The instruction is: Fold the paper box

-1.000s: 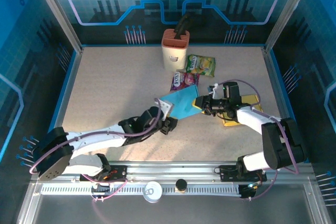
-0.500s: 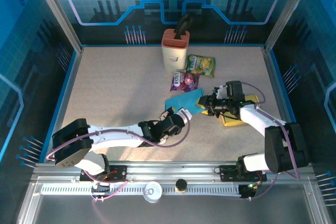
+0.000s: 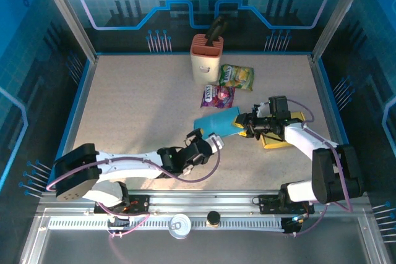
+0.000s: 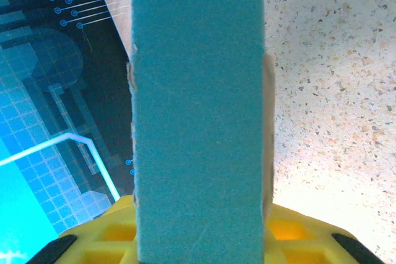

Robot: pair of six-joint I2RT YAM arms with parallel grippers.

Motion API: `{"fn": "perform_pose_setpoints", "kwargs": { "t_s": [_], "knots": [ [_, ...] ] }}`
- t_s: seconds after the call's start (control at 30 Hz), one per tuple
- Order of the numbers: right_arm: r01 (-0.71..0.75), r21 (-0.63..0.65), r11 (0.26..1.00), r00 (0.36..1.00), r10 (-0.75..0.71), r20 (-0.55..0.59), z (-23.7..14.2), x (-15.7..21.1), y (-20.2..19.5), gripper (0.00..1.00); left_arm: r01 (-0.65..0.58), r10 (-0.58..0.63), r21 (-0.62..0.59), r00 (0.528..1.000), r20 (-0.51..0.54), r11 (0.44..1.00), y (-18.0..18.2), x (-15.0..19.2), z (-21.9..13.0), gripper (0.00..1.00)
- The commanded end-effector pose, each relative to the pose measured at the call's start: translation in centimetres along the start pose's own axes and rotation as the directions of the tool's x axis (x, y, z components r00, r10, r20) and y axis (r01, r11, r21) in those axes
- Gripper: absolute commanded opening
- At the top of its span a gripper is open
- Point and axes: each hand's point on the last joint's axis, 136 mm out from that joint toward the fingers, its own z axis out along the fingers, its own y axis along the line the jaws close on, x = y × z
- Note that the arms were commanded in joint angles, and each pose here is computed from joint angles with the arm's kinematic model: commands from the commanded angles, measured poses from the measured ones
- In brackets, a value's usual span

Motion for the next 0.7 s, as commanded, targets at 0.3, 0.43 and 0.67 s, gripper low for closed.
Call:
{"fn": "perform_pose_setpoints", "kwargs": {
  "t_s": [0.3,0.43,0.67],
  "knots": [
    [-0.027,-0.053,0.998,0.999,0.024,-0.045,-1.1,1.5,1.5,0.23,-0.085,0.076,-0.126,0.994,-0.073,0.988,1.4,0.4,3.3,0.60],
    [-0.034,-0.050,0.998,0.998,0.032,-0.050,-1.1,1.8,1.2,0.23,-0.085,0.079,-0.125,0.996,-0.052,0.989,1.4,-0.3,3.3,0.61],
    [-0.066,-0.061,0.996,0.996,0.063,-0.060,-0.9,1.7,0.8,0.23,-0.098,0.093,-0.096,0.994,-0.060,0.990,0.8,-0.1,3.5,0.32]
  ]
}}
